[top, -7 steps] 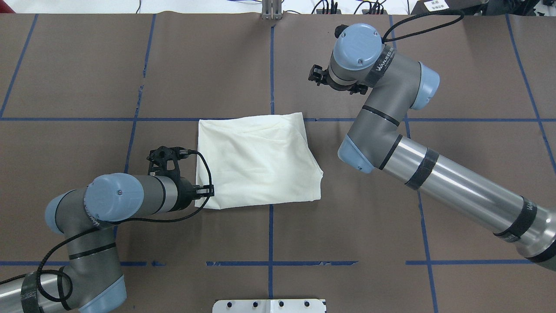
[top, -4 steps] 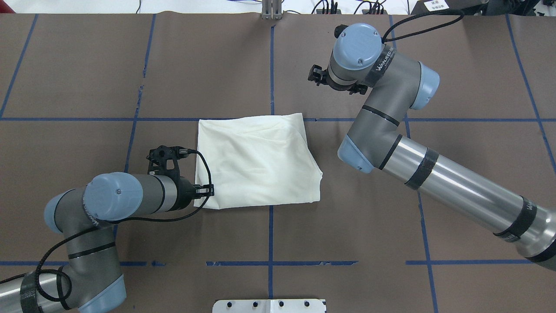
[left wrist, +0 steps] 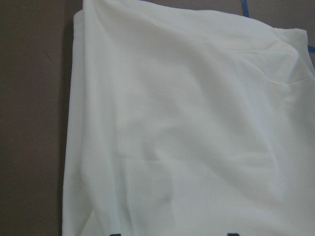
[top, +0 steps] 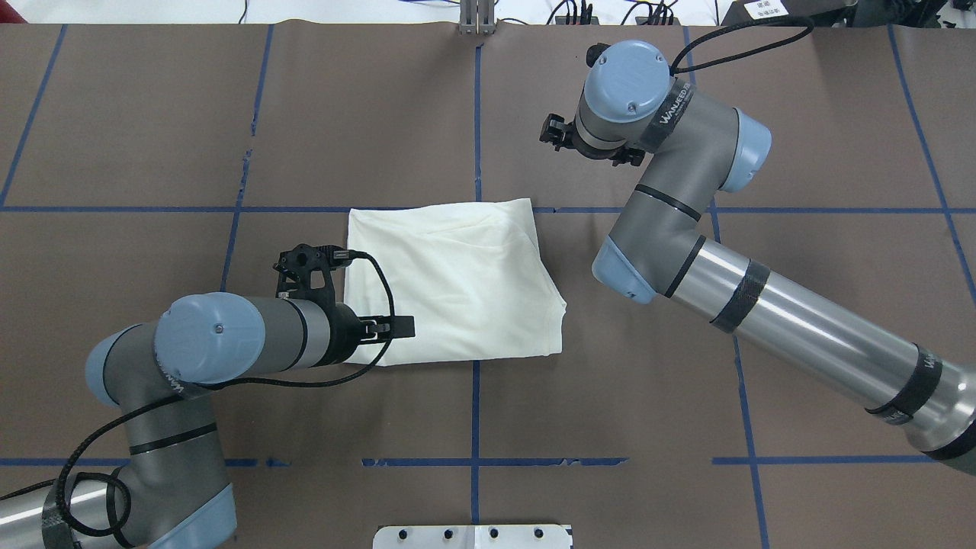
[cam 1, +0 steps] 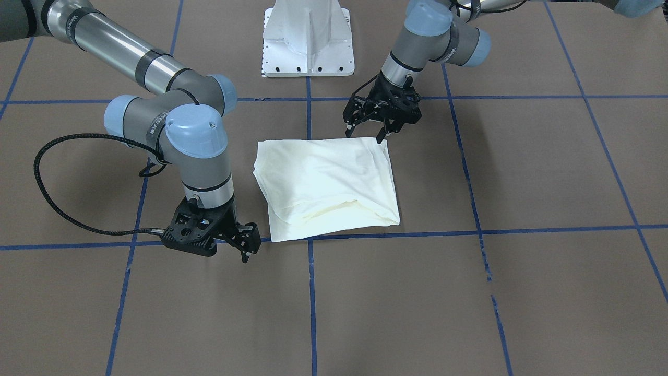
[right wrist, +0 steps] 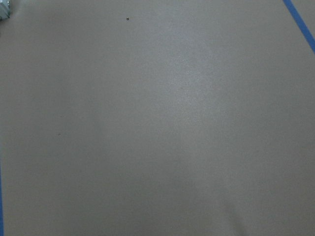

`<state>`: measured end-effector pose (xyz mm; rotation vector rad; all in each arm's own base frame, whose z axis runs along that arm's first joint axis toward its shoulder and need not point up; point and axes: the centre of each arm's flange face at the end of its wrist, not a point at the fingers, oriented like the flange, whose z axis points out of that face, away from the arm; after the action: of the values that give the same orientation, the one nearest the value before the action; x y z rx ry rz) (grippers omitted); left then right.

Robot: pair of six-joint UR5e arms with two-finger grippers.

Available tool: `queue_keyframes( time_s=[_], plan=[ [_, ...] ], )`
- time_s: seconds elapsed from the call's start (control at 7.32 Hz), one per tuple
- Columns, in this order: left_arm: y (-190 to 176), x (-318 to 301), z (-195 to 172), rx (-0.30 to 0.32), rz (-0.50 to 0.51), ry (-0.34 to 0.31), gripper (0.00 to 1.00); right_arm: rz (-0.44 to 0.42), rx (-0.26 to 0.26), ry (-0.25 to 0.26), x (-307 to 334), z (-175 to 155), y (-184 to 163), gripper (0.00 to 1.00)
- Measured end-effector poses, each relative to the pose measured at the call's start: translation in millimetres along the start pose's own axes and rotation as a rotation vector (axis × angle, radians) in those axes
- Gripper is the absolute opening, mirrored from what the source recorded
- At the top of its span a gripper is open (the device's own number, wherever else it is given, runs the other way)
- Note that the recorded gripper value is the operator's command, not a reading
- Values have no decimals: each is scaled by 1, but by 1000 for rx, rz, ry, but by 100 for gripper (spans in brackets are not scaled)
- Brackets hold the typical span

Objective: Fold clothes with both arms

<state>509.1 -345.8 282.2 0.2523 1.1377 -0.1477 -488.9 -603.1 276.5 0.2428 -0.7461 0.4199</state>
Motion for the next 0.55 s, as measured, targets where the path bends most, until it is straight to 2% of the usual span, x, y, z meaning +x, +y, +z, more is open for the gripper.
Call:
queue_keyframes(
  time_s=[0.55],
  plan=[
    [0,-1,36,-8,-4,-51,100,0,0,-1,0,0,0,100]
  ],
)
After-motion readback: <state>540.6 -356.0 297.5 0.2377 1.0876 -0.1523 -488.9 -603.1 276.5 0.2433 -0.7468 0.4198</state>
